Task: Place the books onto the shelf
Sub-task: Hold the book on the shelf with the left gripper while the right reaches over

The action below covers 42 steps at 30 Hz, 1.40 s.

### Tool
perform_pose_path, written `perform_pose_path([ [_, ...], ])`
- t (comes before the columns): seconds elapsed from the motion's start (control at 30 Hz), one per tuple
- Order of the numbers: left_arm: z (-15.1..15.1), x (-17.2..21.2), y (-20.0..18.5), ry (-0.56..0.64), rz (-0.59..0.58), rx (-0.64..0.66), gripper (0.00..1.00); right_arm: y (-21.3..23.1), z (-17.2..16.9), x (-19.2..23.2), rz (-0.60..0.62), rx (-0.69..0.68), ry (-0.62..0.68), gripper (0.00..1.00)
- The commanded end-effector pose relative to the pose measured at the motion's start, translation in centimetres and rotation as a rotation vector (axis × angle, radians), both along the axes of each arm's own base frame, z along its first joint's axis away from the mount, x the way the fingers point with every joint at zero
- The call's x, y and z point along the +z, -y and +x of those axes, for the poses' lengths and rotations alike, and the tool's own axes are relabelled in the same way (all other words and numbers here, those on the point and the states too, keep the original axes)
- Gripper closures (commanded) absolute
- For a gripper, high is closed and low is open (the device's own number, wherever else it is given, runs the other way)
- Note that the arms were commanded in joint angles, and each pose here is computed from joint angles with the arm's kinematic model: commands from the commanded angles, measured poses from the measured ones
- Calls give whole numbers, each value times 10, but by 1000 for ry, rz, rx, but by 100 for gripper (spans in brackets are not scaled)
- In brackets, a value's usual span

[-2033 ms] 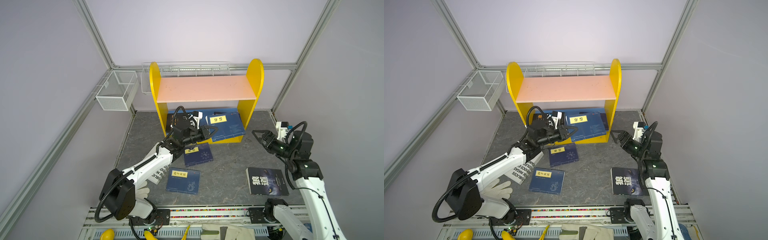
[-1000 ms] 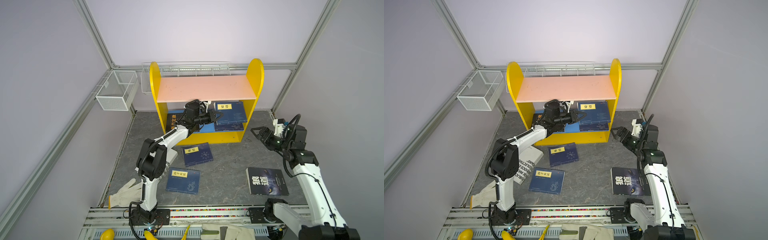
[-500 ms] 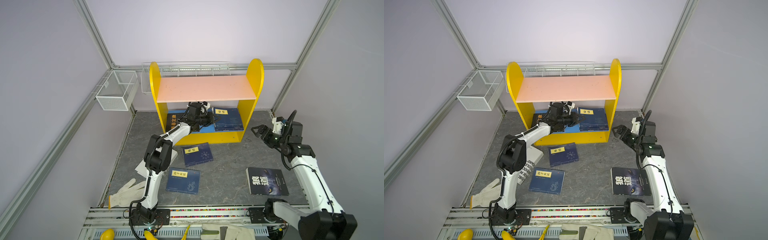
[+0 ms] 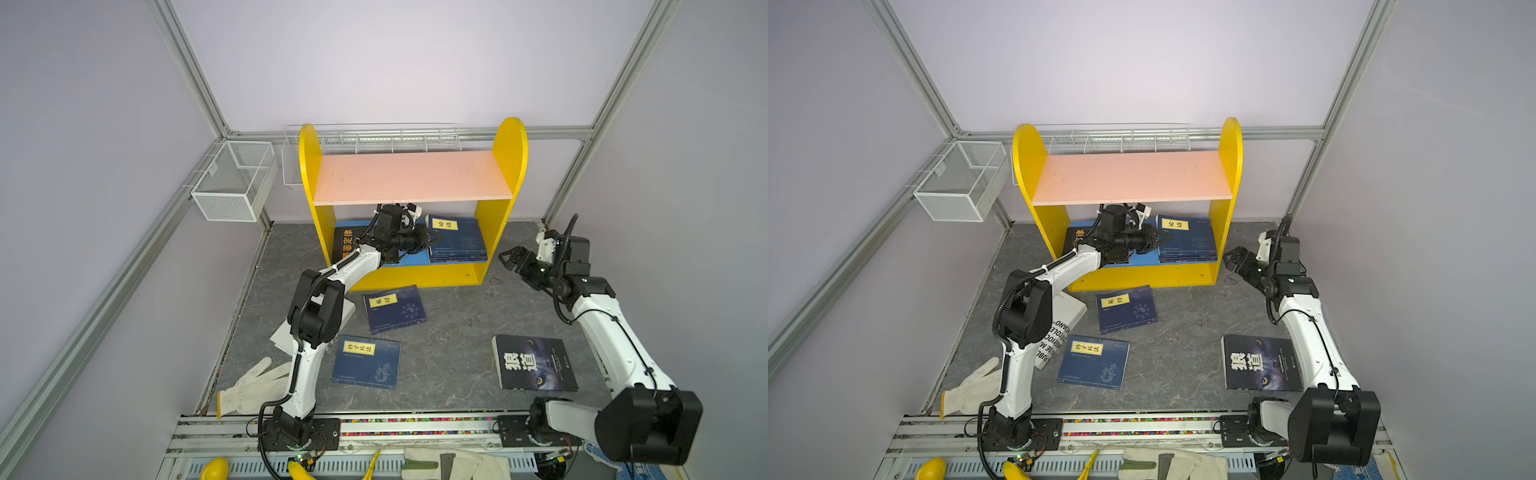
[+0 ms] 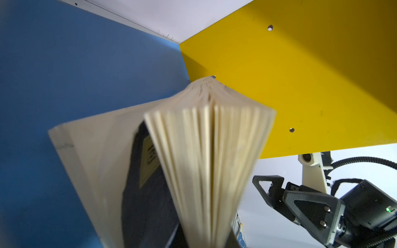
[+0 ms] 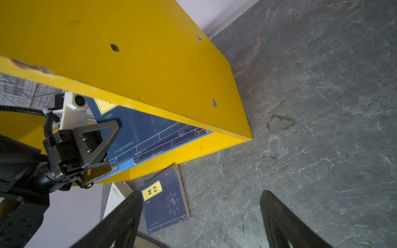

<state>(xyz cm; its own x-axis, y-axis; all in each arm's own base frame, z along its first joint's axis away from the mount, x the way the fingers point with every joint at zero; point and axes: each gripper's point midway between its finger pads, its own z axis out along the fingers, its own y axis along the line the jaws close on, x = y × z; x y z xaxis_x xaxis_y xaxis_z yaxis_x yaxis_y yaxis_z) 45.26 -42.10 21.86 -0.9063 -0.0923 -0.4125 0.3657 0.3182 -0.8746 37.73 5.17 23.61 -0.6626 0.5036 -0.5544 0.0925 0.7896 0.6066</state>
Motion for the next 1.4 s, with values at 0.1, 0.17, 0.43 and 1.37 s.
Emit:
perform_pose_path([
  [0.1,-7,35,-2,33,-77,-20,100,-8,25,8,-72,21,76,11],
  [0.17,-7,33,-2,25,-82,-25,100,-12,31,2,-85,29,74,11],
  [0.43,-6,24,-2,15,-56,-25,100,-11,53,-22,-148,-41,46,8],
  [1.37,-2,-1,-1,0,59,8,91,-12,73,-93,-399,-135,-127,5],
])
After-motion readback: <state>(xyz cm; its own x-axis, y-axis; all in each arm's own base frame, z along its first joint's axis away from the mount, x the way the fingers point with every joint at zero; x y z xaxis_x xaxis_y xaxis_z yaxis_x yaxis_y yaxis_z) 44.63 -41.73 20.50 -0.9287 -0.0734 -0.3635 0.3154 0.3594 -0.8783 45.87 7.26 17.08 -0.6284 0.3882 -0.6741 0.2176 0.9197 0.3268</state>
